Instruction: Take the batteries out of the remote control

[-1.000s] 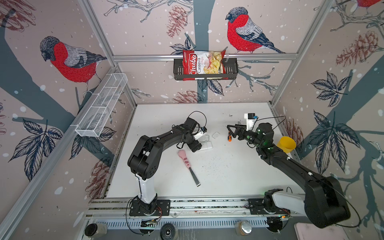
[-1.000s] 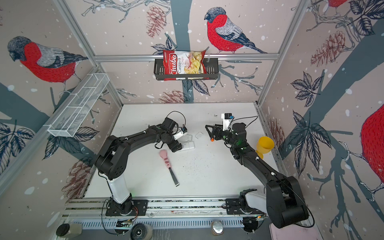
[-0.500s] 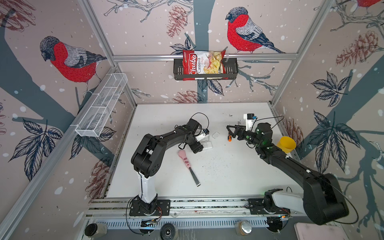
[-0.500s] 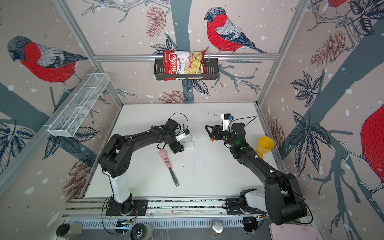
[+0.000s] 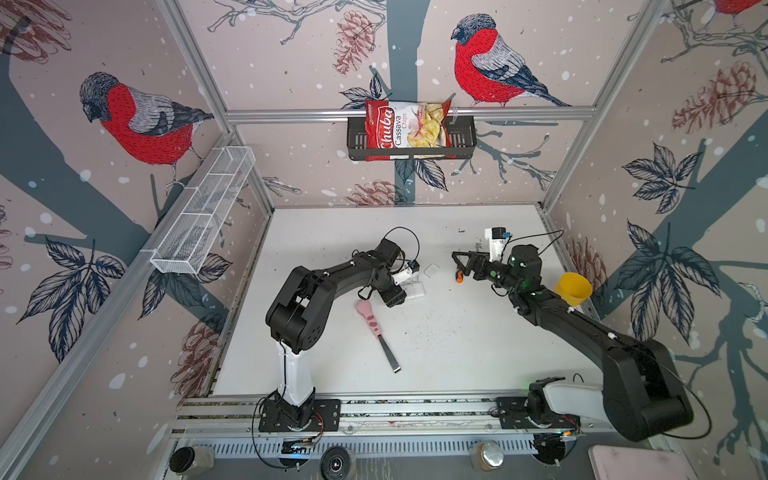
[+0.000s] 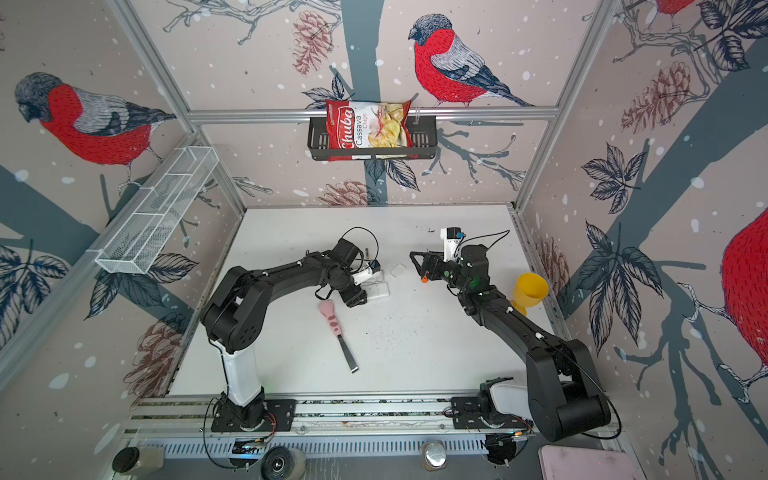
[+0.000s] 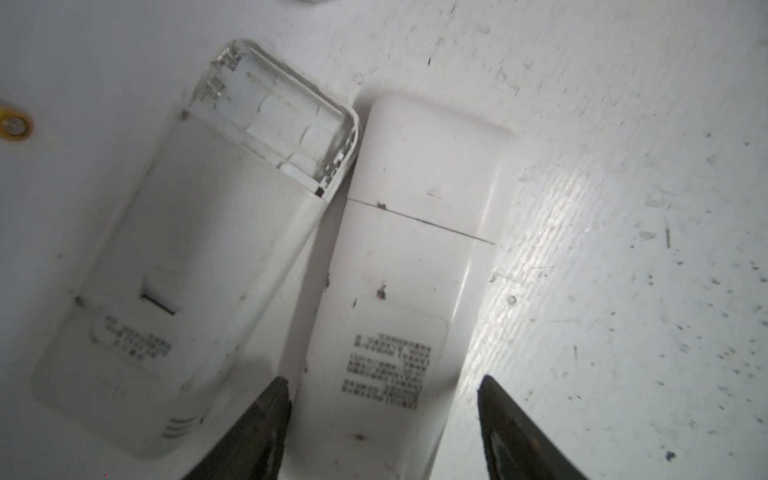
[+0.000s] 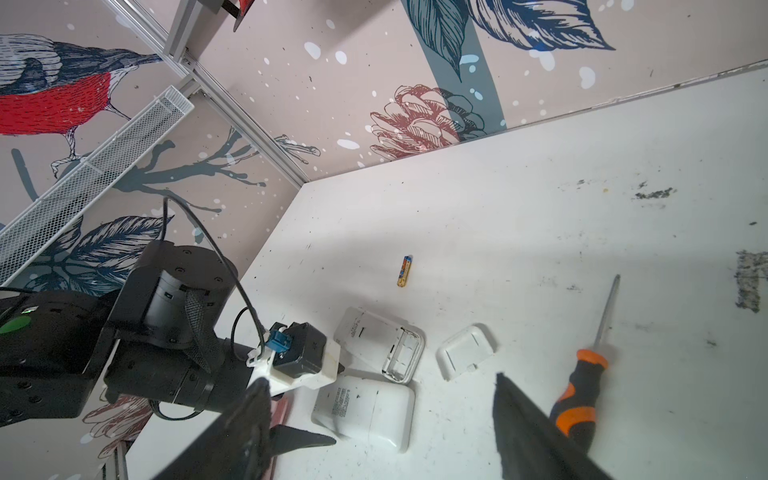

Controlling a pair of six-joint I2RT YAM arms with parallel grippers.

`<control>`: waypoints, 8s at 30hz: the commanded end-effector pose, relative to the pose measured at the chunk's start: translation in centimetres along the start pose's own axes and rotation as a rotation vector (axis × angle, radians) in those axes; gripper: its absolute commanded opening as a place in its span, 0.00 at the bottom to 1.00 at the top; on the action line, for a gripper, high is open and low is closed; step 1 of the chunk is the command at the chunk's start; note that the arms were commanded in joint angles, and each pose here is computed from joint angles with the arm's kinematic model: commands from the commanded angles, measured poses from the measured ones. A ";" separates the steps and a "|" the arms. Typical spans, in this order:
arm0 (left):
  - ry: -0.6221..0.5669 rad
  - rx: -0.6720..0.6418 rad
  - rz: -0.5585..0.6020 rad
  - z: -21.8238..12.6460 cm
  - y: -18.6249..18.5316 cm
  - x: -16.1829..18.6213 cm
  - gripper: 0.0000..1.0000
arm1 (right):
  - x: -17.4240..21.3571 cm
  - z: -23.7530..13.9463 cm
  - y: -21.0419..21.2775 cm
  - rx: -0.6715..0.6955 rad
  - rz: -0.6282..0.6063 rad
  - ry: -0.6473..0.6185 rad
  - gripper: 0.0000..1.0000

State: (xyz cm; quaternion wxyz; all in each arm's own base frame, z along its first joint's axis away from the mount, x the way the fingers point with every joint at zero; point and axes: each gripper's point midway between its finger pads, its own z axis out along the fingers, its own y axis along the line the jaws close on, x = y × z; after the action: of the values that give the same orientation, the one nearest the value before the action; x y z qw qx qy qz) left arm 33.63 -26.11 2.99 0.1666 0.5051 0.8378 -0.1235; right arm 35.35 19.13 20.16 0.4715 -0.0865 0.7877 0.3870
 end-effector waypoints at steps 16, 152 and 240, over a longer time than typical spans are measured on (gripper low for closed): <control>0.033 0.040 -0.007 0.9 -0.9 0.6 0.65 | -0.6 0.1 0.5 -0.022 -0.027 -0.012 0.83; -0.334 -0.161 0.016 -12.2 -5.3 -8.1 0.33 | 5.6 4.3 6.3 -0.036 -0.150 0.493 0.49; -0.289 -0.162 -0.013 -11.0 -4.4 -7.8 0.32 | 2.0 3.4 8.1 0.002 -0.215 0.356 0.14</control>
State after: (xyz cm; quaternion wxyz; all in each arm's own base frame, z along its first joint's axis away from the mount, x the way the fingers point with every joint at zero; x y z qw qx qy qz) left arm 31.12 -30.10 15.93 0.3178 0.4636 0.8176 -0.1249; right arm 32.24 27.16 20.84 0.3499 -0.2382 0.8532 0.3048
